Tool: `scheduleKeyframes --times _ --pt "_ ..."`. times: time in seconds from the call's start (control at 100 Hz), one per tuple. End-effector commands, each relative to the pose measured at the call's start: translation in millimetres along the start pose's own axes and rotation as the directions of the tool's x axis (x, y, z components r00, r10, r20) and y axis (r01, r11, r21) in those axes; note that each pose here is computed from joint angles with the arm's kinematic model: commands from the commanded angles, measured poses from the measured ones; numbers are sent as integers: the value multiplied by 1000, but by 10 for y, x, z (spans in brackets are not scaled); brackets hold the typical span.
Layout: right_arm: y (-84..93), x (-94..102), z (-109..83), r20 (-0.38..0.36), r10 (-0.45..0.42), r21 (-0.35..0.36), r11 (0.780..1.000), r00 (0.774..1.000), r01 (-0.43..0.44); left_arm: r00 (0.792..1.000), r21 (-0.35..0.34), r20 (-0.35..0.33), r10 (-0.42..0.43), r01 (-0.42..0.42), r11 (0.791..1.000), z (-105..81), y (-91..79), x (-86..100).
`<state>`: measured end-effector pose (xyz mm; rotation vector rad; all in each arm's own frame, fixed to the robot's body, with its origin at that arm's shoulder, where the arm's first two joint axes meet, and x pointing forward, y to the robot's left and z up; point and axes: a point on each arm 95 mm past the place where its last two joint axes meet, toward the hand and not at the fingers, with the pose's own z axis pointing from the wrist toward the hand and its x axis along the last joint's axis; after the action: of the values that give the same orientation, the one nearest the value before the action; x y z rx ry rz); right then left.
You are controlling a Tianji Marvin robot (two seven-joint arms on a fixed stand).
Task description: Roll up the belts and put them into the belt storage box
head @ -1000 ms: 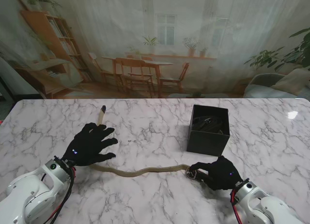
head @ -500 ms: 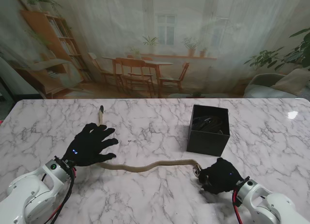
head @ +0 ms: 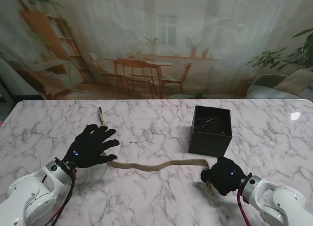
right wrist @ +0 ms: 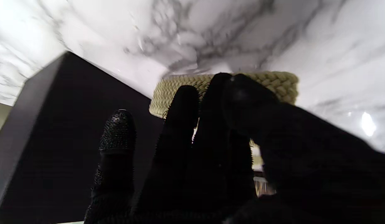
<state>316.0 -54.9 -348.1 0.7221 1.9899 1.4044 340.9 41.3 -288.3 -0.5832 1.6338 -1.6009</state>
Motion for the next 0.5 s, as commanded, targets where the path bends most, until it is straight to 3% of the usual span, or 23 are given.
scheduleKeyframes --times 0.0,0.27,0.49 --pt "-110 -9 19 14 64 30 998 998 -64 1000 -11 -5 -6 6 1000 8 7 24" --pt "-217 31 5 46 121 11 993 992 -121 1000 -14 -9 -11 11 1000 26 12 36" --pt "-262 53 12 55 110 23 994 992 -111 1000 -14 -10 -13 13 1000 32 14 39"
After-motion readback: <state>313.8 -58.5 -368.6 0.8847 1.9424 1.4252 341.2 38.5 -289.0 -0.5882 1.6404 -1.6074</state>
